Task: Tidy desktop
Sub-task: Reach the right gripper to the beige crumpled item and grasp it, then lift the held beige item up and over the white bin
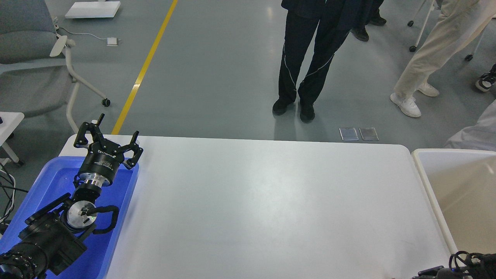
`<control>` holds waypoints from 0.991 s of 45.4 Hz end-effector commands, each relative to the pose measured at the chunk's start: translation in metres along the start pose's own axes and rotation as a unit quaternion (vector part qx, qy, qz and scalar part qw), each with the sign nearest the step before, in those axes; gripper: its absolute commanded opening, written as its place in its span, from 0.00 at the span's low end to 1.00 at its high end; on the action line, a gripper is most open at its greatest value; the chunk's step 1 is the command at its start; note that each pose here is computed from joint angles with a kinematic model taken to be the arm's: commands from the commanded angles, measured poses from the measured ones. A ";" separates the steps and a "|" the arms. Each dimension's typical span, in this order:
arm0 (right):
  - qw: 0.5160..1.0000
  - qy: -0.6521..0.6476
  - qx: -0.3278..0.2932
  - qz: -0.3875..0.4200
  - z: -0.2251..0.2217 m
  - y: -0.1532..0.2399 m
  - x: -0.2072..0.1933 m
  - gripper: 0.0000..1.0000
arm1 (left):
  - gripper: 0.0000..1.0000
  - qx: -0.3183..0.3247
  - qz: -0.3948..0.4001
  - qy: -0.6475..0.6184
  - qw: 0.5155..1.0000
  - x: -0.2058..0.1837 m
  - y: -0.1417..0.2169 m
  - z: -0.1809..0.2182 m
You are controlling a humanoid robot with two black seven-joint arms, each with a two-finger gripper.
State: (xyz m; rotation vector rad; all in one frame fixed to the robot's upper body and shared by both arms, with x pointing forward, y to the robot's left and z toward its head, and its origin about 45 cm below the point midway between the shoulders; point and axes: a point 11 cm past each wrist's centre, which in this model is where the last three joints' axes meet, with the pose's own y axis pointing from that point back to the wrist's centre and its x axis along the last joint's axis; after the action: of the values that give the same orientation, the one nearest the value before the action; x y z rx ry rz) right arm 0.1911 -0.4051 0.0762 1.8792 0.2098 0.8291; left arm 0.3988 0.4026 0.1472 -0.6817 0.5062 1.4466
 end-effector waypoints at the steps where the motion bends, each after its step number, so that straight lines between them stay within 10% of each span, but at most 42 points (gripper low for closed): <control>1: 1.000 -0.001 -0.009 0.003 0.006 0.003 -0.002 0.00 | 1.00 0.000 0.000 0.000 1.000 0.000 0.000 0.000; 45: 0.971 -0.054 0.040 0.228 0.001 0.121 0.139 0.00 | 1.00 0.000 0.000 0.000 1.000 0.000 0.000 0.000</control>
State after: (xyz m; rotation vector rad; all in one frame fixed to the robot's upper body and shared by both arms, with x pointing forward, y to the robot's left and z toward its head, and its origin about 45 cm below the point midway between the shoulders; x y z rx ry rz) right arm 0.2493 -0.4062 0.1822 1.9963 -0.1181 0.9337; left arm 0.3987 0.4027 0.1471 -0.6816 0.5061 1.4470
